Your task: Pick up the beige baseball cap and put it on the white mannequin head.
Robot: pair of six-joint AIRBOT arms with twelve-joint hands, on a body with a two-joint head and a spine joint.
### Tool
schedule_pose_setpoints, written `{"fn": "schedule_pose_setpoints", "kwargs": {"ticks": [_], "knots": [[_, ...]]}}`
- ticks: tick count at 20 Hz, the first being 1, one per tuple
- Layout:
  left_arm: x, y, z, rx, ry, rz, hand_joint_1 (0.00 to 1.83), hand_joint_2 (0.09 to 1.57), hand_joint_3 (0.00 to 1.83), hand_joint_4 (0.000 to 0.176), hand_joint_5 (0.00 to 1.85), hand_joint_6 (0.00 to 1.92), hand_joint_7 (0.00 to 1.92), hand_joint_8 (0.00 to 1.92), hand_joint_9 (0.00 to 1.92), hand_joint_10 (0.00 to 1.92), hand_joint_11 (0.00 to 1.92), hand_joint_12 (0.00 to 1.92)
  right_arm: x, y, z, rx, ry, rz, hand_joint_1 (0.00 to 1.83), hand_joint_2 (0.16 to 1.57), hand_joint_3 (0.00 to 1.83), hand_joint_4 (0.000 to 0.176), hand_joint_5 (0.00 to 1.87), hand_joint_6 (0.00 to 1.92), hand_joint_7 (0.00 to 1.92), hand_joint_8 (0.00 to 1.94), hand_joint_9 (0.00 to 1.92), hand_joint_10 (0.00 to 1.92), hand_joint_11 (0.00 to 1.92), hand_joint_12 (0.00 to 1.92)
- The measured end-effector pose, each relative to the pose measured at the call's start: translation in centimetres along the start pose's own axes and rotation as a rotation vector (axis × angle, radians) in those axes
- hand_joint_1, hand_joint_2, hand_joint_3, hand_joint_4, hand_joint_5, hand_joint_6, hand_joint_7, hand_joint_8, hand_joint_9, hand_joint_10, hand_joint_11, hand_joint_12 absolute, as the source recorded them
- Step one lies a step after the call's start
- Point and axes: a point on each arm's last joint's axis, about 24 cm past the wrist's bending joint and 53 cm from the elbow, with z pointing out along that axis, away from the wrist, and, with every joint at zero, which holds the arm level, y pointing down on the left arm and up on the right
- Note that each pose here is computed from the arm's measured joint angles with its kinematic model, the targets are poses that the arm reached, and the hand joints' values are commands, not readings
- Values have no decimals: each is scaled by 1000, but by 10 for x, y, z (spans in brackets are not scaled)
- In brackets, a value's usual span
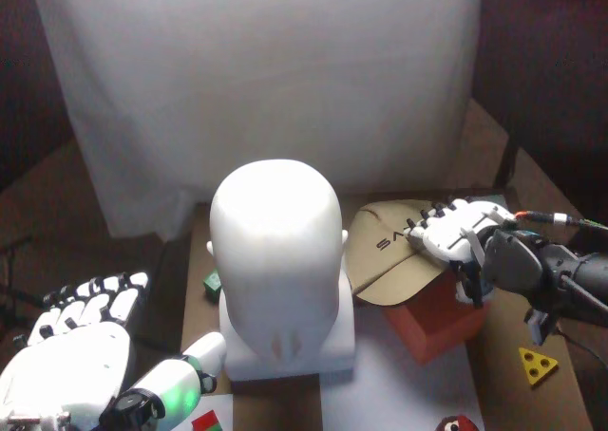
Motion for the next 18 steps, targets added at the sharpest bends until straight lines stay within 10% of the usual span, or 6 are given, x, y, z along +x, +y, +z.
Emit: {"fn": "schedule_pose_setpoints", "kwargs": {"ticks": [18], "knots": [[4, -2, -1, 13, 12, -37, 0, 1123, 0, 38, 78, 0, 65, 0, 23, 1, 0, 309, 8, 9, 15, 2, -6, -4, 1251, 1145, 21, 0, 145, 5, 155, 3, 84, 4, 0, 436]]}}
